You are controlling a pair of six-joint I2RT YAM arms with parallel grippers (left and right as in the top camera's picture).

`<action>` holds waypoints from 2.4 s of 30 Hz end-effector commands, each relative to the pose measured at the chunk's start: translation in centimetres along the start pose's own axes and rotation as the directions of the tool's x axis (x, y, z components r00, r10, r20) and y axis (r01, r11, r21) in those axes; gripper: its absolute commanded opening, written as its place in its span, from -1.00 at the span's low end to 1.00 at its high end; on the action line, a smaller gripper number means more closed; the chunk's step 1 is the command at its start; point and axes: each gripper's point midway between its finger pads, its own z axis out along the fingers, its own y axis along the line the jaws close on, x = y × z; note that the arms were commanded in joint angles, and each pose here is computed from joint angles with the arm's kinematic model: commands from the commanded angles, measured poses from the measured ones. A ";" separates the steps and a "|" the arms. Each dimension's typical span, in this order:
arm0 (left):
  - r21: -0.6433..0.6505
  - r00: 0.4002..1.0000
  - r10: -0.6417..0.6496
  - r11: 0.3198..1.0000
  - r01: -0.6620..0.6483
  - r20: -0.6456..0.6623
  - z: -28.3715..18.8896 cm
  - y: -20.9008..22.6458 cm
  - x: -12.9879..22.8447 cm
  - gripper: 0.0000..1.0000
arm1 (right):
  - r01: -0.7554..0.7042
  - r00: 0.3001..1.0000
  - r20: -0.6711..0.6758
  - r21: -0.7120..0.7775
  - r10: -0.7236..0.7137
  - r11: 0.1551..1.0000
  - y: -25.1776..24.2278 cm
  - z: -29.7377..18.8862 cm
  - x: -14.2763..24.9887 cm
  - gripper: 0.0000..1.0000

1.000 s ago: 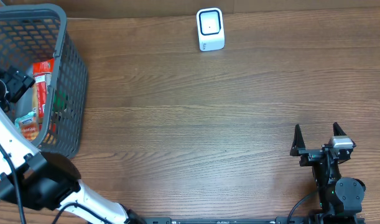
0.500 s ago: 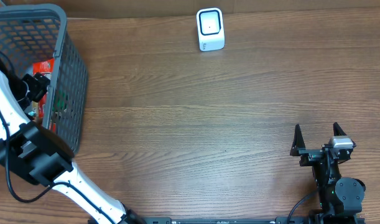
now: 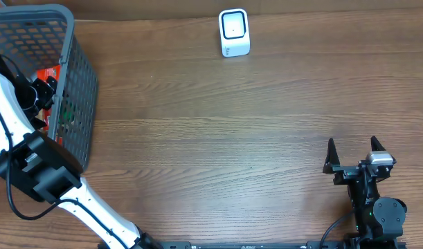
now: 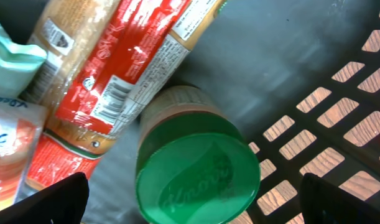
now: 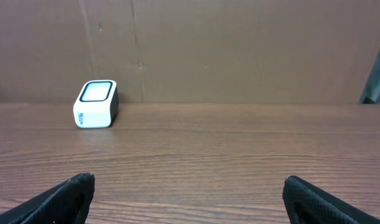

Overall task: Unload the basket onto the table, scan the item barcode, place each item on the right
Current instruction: 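Grasp the green-capped jar inside the basket with the left gripper, then carry the jar to the white scanner with the left gripper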

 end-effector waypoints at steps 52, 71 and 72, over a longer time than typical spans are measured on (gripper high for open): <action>-0.158 0.997 0.064 0.986 -0.057 0.041 1.5 -0.9 0.0 0.11 | 0.001 1.000 0.006 0.006 -0.001 1.000 -0.1 0.0 0.1 1.00; 0.020 0.894 0.030 0.999 -0.043 0.447 -20.4 -4.4 0.4 -0.13 | 0.001 1.000 0.006 0.006 -0.001 1.000 -0.1 0.0 0.1 1.00; 0.031 0.882 0.021 0.999 -0.041 0.470 -21.7 -4.5 0.9 -0.13 | 0.001 1.000 0.006 0.006 -0.001 1.000 -0.1 0.0 0.1 1.00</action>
